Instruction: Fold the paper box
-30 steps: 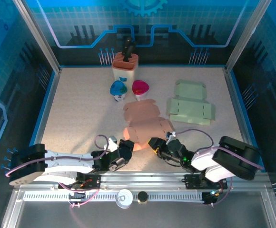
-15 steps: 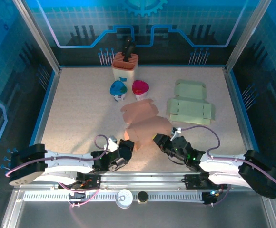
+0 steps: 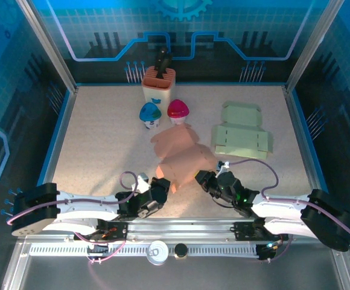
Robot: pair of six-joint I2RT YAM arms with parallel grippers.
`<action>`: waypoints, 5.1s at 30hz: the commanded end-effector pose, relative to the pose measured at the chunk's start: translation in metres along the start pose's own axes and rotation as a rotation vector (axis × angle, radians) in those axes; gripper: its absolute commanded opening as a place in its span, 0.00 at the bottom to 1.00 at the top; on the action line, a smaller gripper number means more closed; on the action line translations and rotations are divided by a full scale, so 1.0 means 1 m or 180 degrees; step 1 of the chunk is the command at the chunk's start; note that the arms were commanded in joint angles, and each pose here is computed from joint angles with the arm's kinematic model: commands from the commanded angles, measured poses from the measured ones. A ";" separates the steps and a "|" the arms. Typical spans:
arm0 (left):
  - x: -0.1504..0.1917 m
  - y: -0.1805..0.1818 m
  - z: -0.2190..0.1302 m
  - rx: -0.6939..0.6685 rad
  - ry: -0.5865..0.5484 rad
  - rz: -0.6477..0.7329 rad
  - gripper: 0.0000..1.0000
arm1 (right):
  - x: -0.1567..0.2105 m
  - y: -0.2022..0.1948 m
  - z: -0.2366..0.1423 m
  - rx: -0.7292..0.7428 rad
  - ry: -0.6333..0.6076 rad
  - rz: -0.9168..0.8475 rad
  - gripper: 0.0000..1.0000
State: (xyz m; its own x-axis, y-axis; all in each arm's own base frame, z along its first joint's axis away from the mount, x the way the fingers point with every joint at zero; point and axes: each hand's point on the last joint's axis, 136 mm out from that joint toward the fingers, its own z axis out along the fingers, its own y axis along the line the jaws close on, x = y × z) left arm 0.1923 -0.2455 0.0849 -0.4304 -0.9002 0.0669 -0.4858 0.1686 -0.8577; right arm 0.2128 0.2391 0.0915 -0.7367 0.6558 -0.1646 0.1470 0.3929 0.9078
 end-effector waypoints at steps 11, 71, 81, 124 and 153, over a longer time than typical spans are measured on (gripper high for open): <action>0.028 -0.045 -0.026 0.0110 0.0427 0.0642 0.82 | -0.027 0.063 -0.020 -0.0068 -0.0229 -0.0227 0.00; -0.122 -0.088 -0.027 -0.0748 0.0134 0.2692 0.60 | -0.065 0.137 0.068 -0.0042 0.0065 0.0696 0.00; -0.102 -0.103 -0.018 -0.0403 0.0433 0.2790 0.47 | -0.066 0.114 0.083 -0.0160 0.0153 0.0669 0.00; -0.092 -0.111 -0.005 -0.0658 0.0299 0.2366 0.66 | -0.059 0.087 0.109 -0.0313 0.0181 0.0718 0.00; -0.156 -0.026 0.044 -0.0454 0.0240 0.3304 0.41 | -0.050 0.061 0.135 -0.0262 0.0340 0.0730 0.00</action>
State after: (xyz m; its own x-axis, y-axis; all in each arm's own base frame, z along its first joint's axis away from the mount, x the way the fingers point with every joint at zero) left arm 0.2995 -0.1134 0.0660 -0.7552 -0.3383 -0.5614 -0.0793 0.8973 -0.4342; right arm 0.3467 0.3161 0.1151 -0.7473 0.6582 0.0908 0.2502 0.1522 0.9561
